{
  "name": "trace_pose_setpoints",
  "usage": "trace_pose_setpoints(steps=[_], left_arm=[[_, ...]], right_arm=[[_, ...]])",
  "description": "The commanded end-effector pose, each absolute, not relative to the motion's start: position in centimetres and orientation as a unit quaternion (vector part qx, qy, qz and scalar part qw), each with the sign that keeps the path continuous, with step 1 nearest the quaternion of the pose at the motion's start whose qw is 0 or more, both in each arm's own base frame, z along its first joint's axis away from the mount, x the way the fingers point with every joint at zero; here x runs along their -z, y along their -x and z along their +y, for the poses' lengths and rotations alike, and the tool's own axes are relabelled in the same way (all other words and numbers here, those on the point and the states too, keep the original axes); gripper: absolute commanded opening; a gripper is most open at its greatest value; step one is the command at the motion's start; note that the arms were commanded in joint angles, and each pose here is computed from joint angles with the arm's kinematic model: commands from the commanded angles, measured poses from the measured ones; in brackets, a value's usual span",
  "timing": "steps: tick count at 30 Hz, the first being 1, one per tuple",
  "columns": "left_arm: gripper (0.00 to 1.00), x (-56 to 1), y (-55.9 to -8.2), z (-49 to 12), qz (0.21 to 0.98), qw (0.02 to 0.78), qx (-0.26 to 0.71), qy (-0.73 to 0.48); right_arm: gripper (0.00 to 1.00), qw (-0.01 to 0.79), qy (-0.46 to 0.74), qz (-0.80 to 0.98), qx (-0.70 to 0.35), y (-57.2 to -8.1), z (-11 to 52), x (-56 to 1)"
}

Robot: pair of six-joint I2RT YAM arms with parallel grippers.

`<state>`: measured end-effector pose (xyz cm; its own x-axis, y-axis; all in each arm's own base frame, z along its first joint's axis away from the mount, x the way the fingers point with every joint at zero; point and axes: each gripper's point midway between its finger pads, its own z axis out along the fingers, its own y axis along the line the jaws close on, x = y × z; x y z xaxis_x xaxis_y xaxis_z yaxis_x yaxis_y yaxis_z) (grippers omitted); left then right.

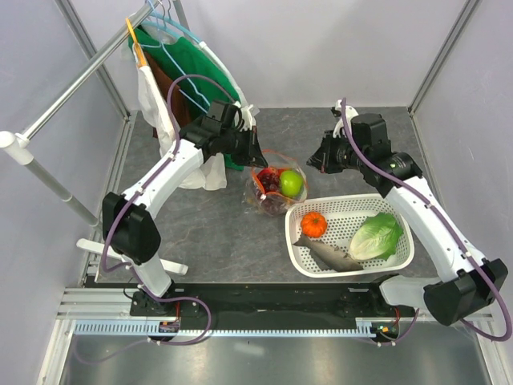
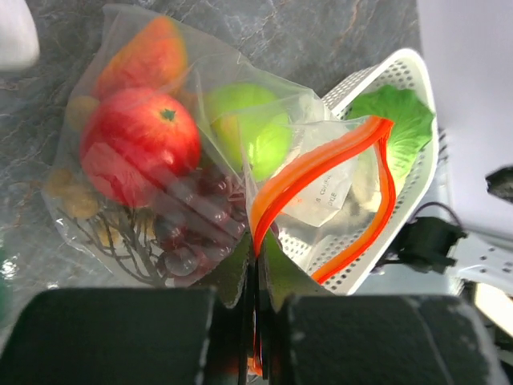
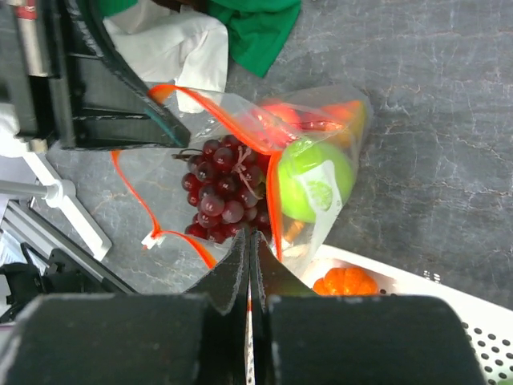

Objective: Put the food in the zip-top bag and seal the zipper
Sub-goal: Adjust the zipper food storage bag at the center of the board.

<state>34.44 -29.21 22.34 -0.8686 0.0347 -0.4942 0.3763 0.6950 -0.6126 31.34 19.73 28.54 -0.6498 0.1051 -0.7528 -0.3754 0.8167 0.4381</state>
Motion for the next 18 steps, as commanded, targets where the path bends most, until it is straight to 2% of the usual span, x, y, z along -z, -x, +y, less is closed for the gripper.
trace_pose_setpoints(steps=[1,2,3,7,8,11,13,15,16,17,18], left_arm=[[0.03,-26.3,-33.9,-28.0,0.878,0.288,0.345,-0.165],[0.03,-26.4,-33.8,-28.0,0.878,0.287,0.346,-0.165],[0.03,-26.4,-33.8,-28.1,0.878,0.286,0.347,-0.164],[0.03,-26.2,-33.5,-28.7,0.878,0.278,0.354,-0.166],[0.03,-26.2,-33.5,-28.8,0.878,0.276,0.355,-0.165],[0.03,-26.0,-33.3,-29.3,0.877,0.271,0.358,-0.171],[0.04,-25.9,-33.2,-29.7,0.876,0.269,0.36,-0.175],[0.04,-26.2,-33.2,-30.0,0.874,0.27,0.363,-0.175],[0.05,-26.2,-33.3,-30.2,0.874,0.269,0.363,-0.176],[0.06,-26.3,-33.3,-30.2,0.873,0.273,0.362,-0.18],[0.11,-26.3,-33.4,-30.1,0.872,0.275,0.36,-0.183]], right_arm=[[0.12,0.354,0.108,0.879,-0.299,-30.5,20.2,-25.9],[0.37,0.335,0.112,0.886,-0.301,-30.0,20.3,-25.0],[0.45,0.304,0.108,0.895,-0.307,-29.3,20.5,-23.3],[0.71,0.282,0.107,0.895,-0.328,-27.8,21.2,-21.7],[0.81,0.279,0.114,0.894,-0.333,-27.3,21.6,-21.6],[0.87,0.27,0.131,0.897,-0.326,-26.5,22.5,-20.5],[0.82,0.256,0.133,0.901,-0.324,-26.1,22.7,-18.9],[0.61,0.239,0.135,0.906,-0.323,-25.8,23.0,-17.4],[0.45,0.235,0.136,0.906,-0.325,-25.7,23.1,-17.2],[0.1,0.232,0.135,0.907,-0.324,-25.8,23.1,-17.1],[0.0,0.234,0.136,0.907,-0.322,-25.9,23.1,-17.4]])
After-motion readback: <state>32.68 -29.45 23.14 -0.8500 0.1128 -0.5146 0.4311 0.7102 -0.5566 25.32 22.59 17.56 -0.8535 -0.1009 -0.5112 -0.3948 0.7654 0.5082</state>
